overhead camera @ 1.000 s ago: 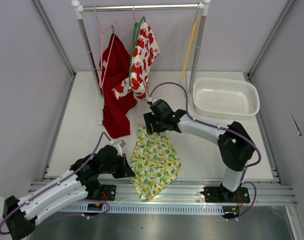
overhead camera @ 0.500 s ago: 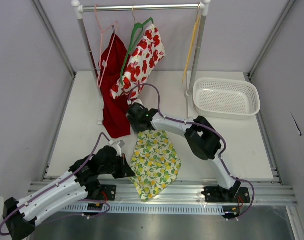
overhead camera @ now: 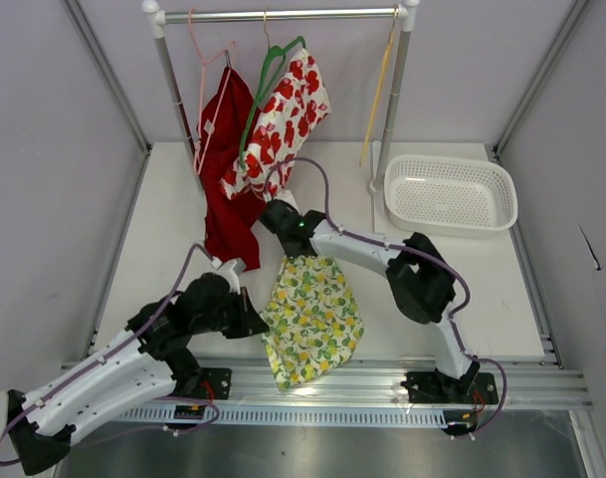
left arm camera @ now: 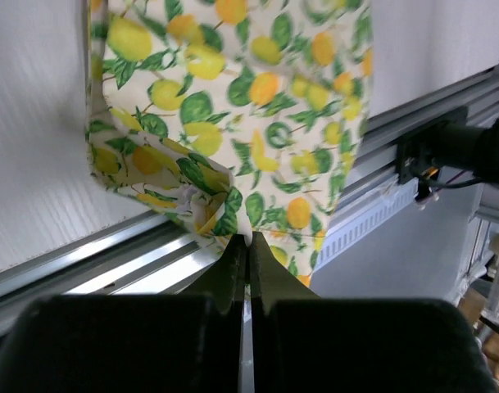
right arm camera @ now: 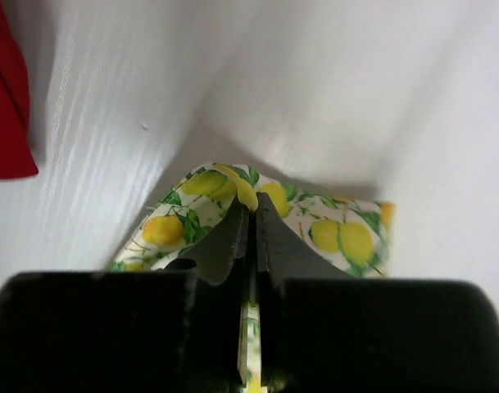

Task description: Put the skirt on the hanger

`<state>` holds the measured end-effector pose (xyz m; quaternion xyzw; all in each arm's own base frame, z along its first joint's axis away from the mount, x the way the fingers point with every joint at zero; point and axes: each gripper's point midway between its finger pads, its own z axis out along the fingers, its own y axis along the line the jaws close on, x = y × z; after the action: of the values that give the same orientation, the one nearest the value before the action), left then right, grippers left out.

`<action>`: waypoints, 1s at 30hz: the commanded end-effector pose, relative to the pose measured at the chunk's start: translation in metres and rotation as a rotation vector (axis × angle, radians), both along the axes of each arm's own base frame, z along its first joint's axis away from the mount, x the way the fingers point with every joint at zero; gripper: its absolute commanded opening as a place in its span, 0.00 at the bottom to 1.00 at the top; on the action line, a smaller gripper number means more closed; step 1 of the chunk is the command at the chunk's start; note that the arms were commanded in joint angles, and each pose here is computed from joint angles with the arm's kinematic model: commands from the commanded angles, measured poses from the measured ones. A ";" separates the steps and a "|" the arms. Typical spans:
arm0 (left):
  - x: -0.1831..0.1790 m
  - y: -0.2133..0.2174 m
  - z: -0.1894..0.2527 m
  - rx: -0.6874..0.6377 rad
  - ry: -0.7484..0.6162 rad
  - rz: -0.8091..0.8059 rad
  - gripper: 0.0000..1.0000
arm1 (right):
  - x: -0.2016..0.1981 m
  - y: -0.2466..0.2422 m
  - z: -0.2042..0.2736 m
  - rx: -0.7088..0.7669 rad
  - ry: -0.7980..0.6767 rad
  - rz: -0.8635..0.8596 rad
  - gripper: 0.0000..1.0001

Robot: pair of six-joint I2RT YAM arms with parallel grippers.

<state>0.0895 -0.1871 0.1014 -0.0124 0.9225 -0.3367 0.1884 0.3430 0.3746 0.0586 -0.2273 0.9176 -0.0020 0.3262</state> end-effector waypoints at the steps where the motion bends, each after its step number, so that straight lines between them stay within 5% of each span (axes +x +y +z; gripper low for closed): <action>1: 0.030 -0.003 0.070 -0.014 -0.201 0.016 0.00 | 0.010 -0.026 0.111 0.089 -0.189 -0.090 0.00; 12: 0.126 0.040 0.200 0.088 -0.499 0.189 0.00 | -0.017 -0.166 0.266 0.323 -0.388 -0.360 0.00; 21: 0.199 0.034 0.275 -0.011 -0.650 0.218 0.00 | -0.004 -0.239 0.286 0.455 -0.410 -0.467 0.01; 30: 0.262 0.010 0.329 -0.148 -0.808 0.132 0.00 | 0.070 -0.272 0.303 0.636 -0.405 -0.465 0.01</action>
<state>0.3363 -0.1842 0.3597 0.0139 0.8153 -0.3495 0.4614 0.3890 0.1078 0.3229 0.1061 0.8486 0.1239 0.5032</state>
